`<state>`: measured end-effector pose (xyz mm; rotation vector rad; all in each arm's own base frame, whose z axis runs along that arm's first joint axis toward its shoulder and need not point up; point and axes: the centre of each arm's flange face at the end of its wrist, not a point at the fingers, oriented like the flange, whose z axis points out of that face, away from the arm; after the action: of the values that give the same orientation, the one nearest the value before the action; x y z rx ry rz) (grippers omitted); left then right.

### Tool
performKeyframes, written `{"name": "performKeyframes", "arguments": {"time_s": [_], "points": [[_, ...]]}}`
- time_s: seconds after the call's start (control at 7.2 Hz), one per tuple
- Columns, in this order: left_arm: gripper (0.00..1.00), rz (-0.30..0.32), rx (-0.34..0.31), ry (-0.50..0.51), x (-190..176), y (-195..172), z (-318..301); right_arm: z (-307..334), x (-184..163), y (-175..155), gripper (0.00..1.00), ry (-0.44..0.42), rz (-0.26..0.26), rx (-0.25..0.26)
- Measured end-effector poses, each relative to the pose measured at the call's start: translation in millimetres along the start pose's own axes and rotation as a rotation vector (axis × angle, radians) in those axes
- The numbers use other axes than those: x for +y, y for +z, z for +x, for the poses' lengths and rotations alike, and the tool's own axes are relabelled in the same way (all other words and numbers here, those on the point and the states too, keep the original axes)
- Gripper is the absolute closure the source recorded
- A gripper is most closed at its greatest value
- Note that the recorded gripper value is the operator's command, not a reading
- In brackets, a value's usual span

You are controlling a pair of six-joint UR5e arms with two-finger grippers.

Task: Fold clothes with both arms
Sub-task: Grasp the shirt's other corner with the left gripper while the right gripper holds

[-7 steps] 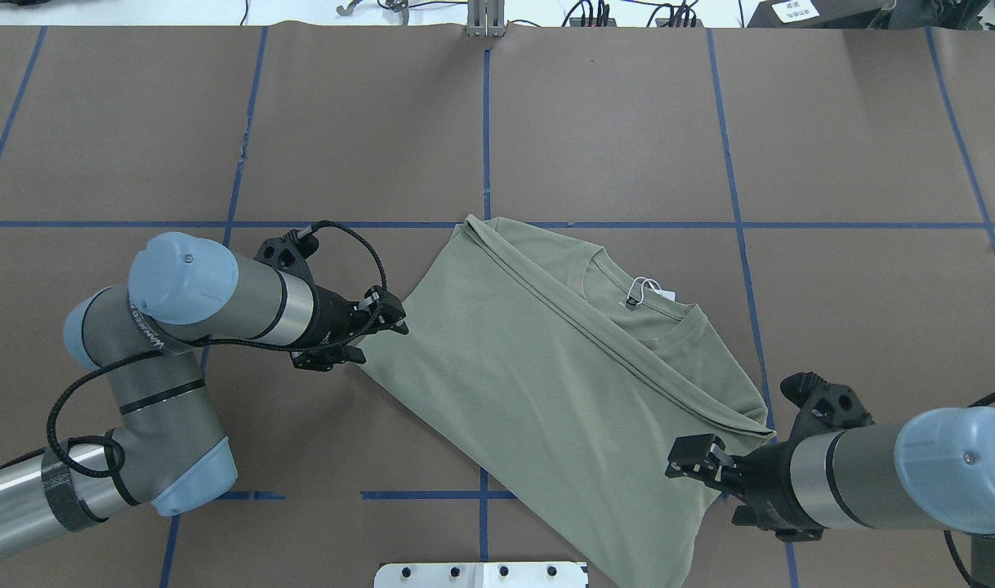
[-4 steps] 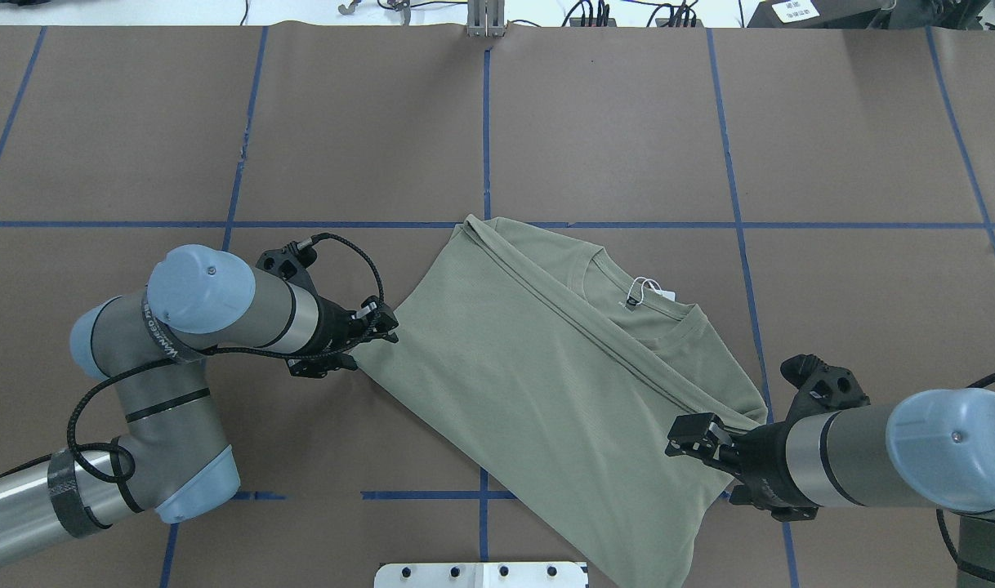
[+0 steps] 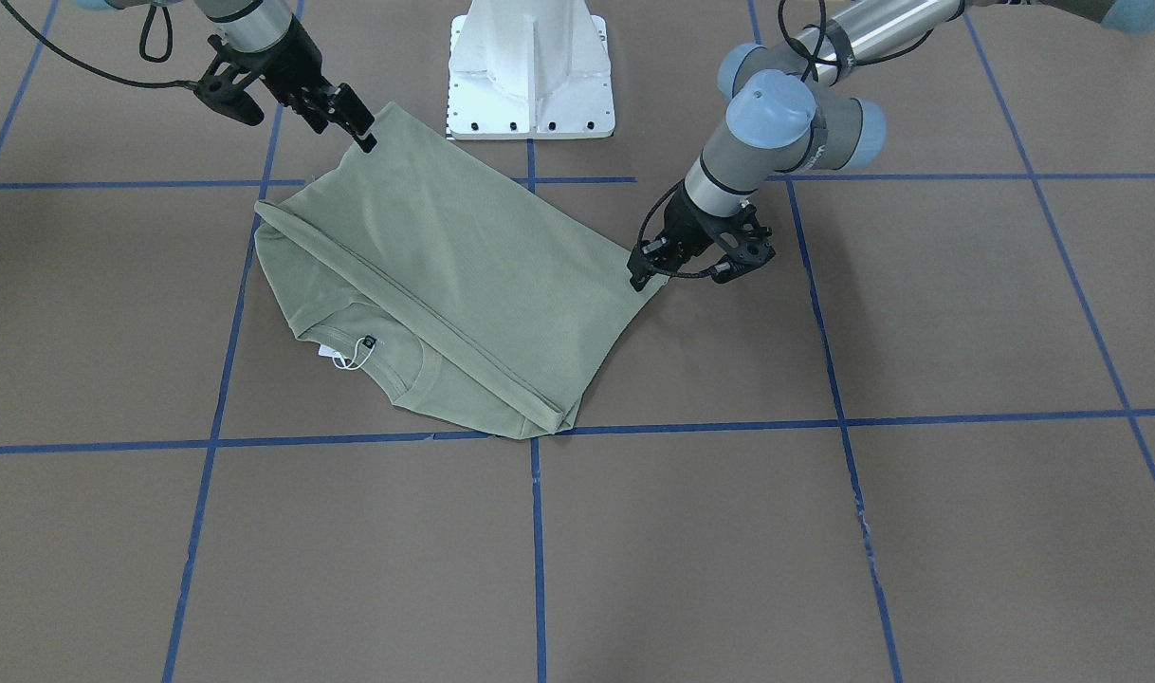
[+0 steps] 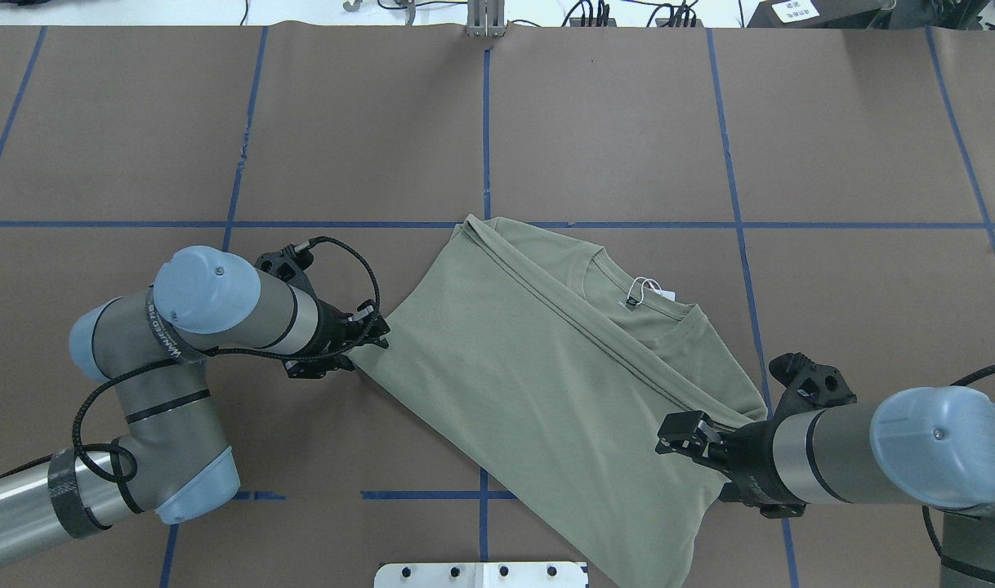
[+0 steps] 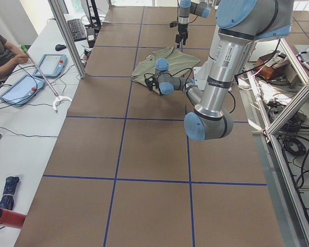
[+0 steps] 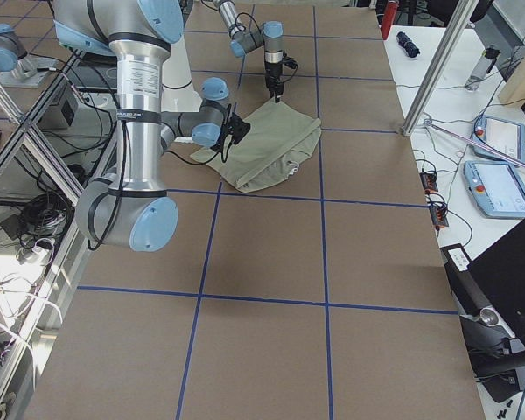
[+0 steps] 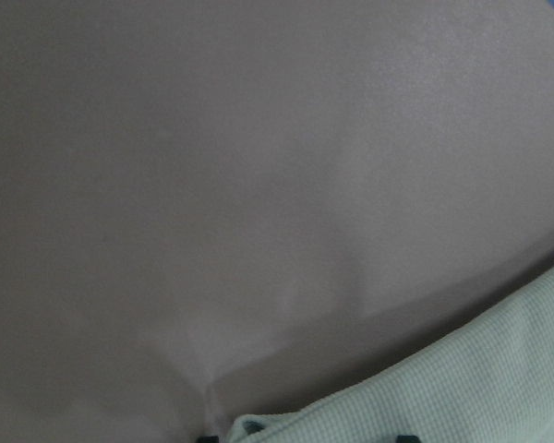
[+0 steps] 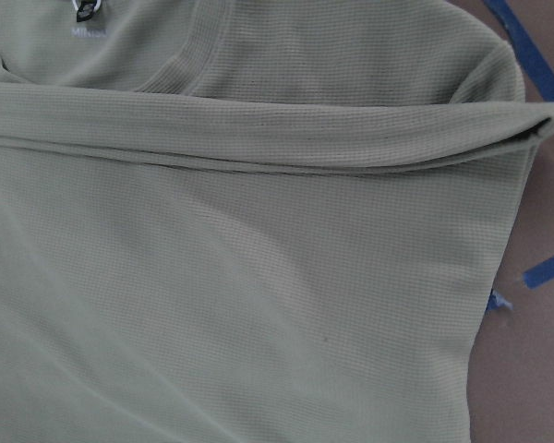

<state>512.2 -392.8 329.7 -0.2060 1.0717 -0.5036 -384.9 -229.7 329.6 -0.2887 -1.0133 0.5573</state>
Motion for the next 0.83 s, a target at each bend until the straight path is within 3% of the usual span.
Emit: {"name": "performKeyframes", "arguments": {"time_s": [0.14,0.42,0.69,0.83], "points": [[1.0,0.001,-0.004,-0.002,-1.2,0.7,-2.8,-4.3,1.5,2.1,0.0,-0.001,-0.003,-0.006],[1.0,0.012,-0.003,-0.005,-7.3,-2.6,-4.3,-15.2,4.4,8.3,0.0,-0.004,-0.008,-0.019],[1.0,0.084,0.013,-0.001,-42.4,-16.9,2.4,-18.8,2.9,8.7,0.0,-0.001,-0.005,-0.025],[1.0,0.148,0.028,0.008,-74.4,-25.9,17.1,-19.7,0.4,7.6,0.0,0.002,0.0,-0.028]]}}
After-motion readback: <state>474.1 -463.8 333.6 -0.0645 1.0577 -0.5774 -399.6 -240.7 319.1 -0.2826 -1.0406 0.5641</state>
